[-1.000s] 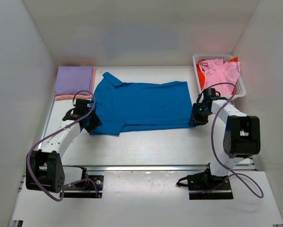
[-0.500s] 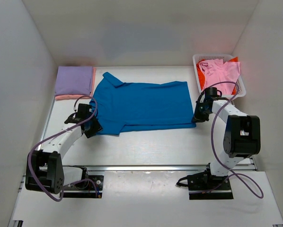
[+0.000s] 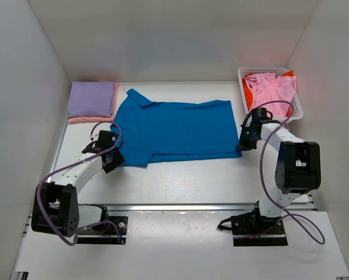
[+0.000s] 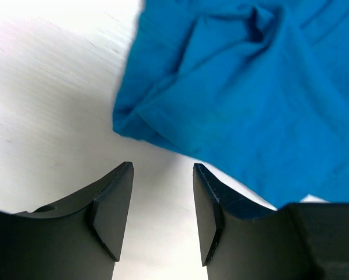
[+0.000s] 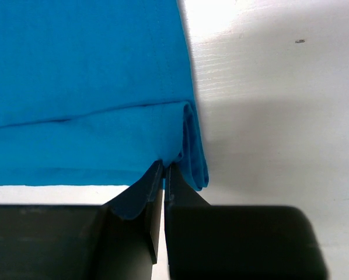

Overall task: Fold and stack the t-shirts
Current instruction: Fold the flattened tshirt in 1/3 of the way

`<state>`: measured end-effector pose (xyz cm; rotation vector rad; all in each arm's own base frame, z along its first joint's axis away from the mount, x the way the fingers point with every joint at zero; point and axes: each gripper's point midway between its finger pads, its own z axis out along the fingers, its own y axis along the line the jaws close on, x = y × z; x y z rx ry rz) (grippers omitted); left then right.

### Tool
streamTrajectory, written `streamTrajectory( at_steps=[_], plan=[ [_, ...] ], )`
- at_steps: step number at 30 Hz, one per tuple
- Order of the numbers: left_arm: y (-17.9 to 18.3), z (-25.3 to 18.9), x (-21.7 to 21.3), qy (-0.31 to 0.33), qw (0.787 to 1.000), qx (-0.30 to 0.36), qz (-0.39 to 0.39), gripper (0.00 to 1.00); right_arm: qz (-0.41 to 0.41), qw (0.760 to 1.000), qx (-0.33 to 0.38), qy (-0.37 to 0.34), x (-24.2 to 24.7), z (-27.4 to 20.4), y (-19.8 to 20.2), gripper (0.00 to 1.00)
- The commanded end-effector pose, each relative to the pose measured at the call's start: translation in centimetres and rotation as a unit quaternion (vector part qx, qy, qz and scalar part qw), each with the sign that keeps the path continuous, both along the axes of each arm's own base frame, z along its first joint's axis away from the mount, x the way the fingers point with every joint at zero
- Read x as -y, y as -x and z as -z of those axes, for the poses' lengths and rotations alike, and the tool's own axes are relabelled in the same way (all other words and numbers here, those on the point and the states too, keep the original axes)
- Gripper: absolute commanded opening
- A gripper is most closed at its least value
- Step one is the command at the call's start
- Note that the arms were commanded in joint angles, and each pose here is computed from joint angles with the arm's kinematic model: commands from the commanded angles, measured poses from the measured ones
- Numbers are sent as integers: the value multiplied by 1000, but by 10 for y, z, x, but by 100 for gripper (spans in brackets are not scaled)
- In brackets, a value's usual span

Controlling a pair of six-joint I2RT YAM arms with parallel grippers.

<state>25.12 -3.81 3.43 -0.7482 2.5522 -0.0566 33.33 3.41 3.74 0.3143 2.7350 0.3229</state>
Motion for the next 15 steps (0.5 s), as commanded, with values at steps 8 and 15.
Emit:
streamTrajectory(
  at_steps=[8,15],
  plan=[
    [-32,-9,-12,-26,998,41,-30,54,-6,1000,24,-4,-1,-11,-8,0],
    [-39,-16,-13,-23,998,57,-32,50,-6,1000,18,-9,-5,-6,-7,0]
  ],
)
